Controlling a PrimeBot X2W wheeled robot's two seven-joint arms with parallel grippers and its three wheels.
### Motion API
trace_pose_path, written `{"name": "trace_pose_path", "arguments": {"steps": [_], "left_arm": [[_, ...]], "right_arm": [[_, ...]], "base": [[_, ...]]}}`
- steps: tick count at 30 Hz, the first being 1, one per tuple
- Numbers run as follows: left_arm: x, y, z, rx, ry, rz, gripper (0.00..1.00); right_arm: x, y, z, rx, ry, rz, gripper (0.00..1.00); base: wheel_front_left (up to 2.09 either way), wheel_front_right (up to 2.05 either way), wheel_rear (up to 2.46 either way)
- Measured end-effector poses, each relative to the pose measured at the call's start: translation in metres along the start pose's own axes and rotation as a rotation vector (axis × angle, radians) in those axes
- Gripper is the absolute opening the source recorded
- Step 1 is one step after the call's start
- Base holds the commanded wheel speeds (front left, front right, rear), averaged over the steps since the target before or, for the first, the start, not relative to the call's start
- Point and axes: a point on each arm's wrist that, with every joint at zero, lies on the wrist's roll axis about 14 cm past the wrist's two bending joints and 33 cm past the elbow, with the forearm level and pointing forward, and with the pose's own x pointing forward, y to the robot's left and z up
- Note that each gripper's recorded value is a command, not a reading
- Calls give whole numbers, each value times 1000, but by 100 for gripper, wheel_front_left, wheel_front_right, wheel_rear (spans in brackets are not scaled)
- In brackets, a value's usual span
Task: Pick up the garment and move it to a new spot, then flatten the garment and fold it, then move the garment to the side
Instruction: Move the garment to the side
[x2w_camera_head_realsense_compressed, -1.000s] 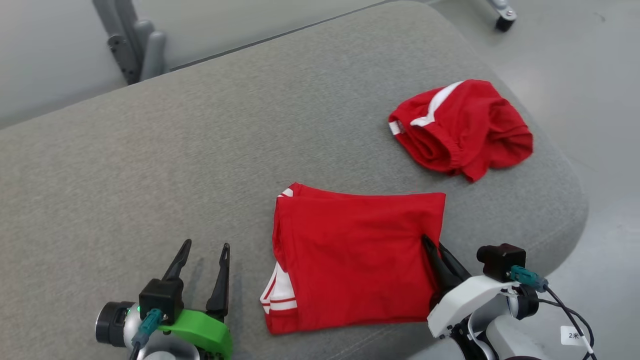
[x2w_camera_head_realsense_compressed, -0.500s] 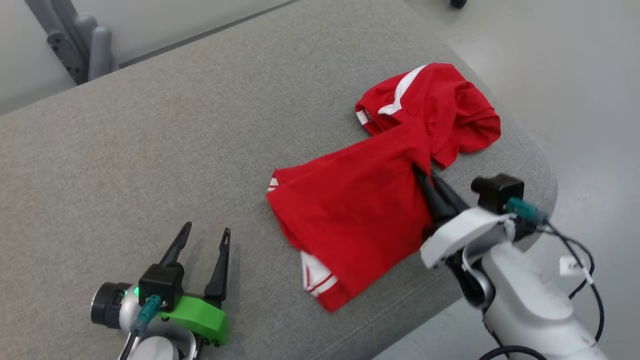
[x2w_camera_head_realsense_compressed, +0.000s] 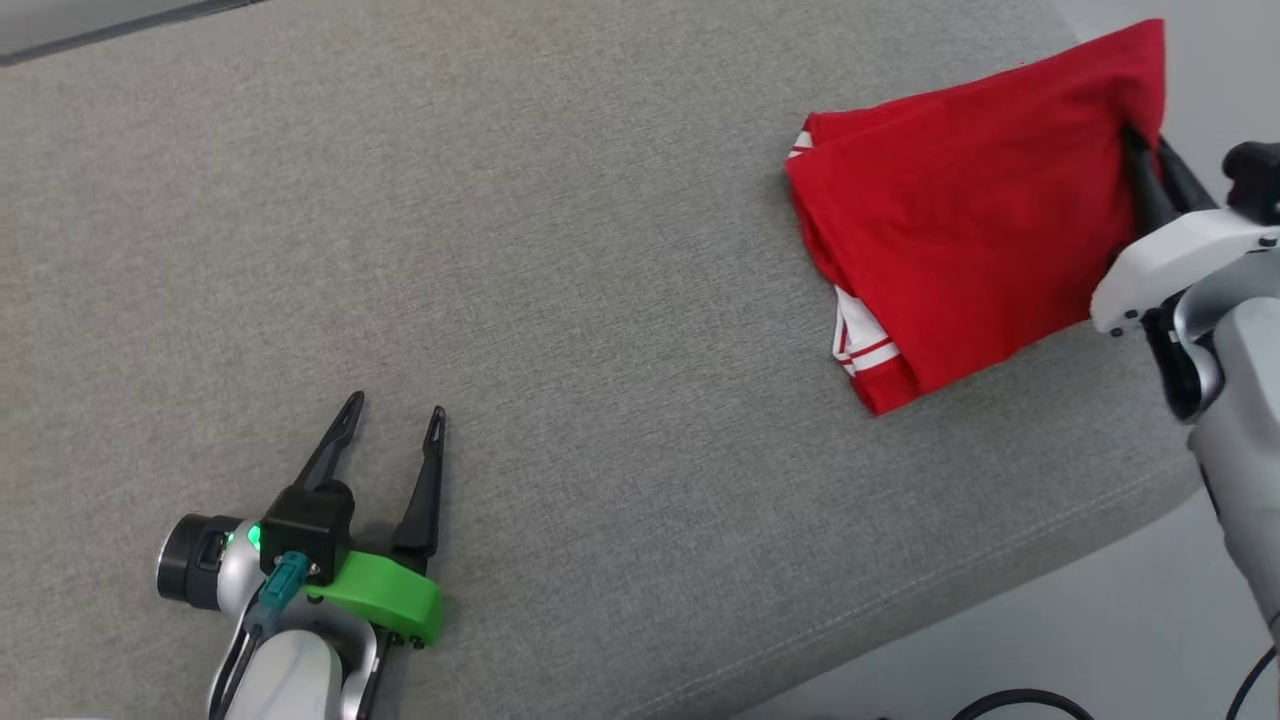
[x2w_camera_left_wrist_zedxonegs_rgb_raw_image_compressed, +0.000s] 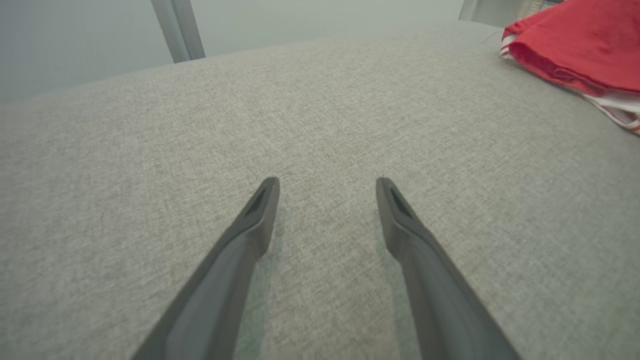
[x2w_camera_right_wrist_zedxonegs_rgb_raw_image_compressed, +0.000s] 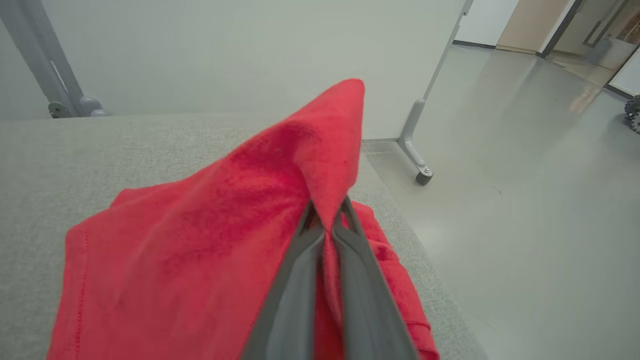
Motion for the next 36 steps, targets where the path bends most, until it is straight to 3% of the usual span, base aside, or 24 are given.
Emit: {"name": "trace_pose_path", "arguments": {"steps": [1,5,10,14,23,36], "left_arm": [[0,3,-2,1,4,6,100],[-1,15,-5,-2,8,38,100],[-7,28,-4,2,7,83,100],[-15,38,5,8,-13,133,100],[-45,62,29,21,-61,264,100],[-106,93,41,10,-83,459,100]], "right_arm": [[4,-7,-3,-22,16,-16,100],[20,-30,10,-51,-14,-94,100],[23,-20,6,-49,-31,-107,100],[16,21,7,3,-76,-51,100],[-30,142,12,135,-137,234,100],[-80,193,11,148,-151,380,100]], "base": [[0,0,0],[0,0,0],[0,0,0],[0,0,0],[0,0,0],[0,0,0]]}}
